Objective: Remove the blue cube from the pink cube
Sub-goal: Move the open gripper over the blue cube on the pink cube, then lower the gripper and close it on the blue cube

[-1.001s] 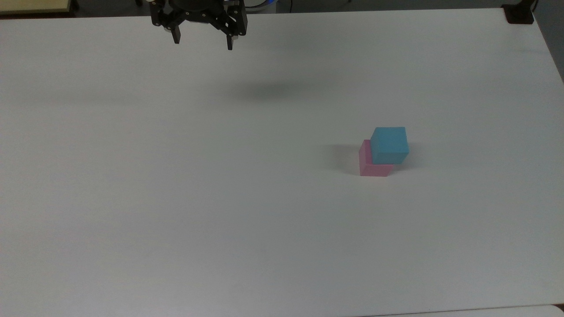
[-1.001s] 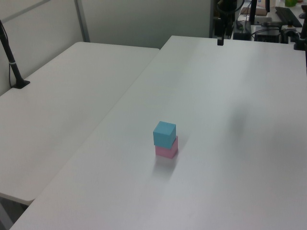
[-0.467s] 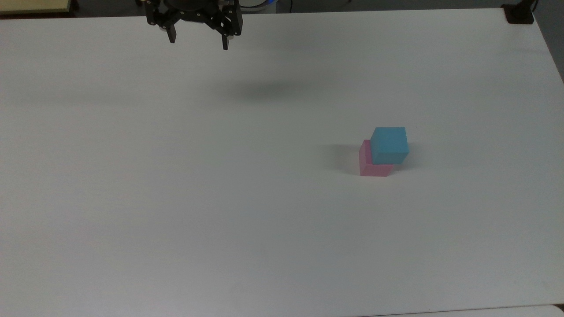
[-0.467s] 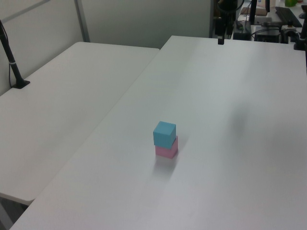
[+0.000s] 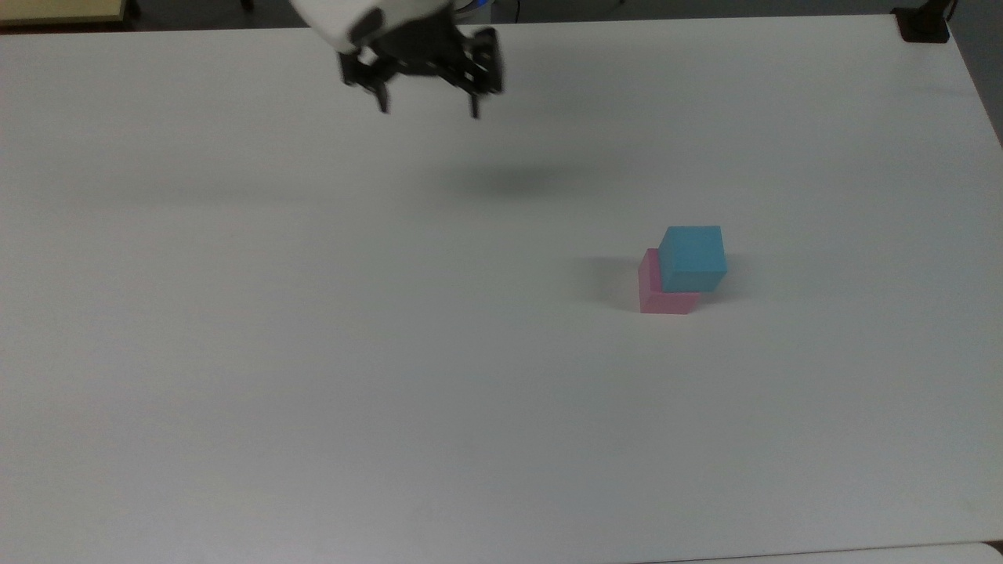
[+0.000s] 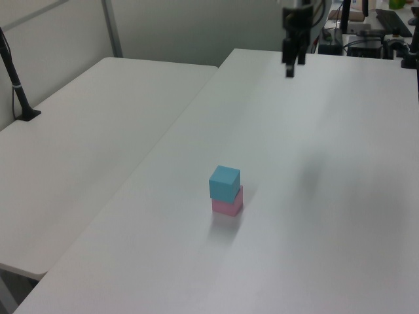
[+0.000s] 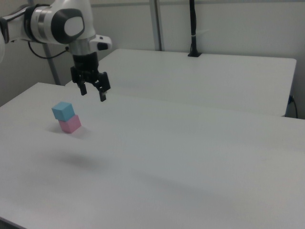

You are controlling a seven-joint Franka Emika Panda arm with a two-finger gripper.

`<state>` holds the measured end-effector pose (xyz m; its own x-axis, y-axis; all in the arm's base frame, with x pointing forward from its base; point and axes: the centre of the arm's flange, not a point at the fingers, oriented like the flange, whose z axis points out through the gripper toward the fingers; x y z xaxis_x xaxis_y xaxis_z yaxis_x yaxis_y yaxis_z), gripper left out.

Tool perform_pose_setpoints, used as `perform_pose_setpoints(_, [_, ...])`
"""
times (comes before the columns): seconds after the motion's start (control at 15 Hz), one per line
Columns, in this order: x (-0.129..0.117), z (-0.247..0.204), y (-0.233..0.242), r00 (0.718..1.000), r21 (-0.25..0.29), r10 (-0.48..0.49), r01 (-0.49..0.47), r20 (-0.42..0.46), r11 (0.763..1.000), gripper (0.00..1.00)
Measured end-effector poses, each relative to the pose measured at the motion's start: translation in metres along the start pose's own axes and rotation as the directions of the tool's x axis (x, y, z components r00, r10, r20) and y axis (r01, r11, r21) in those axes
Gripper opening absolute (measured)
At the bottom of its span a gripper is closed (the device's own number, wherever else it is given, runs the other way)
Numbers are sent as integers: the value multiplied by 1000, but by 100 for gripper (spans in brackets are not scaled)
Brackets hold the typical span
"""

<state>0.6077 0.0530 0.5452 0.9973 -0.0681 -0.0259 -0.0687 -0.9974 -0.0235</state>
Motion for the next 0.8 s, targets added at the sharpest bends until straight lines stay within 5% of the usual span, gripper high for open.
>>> perform_pose_setpoints(0.4, [9,54,-127,996,23,71,-70,-58,997,100])
perform_pose_setpoints(0.8, [3,112,-228,994,53,6,0,-110,999,100])
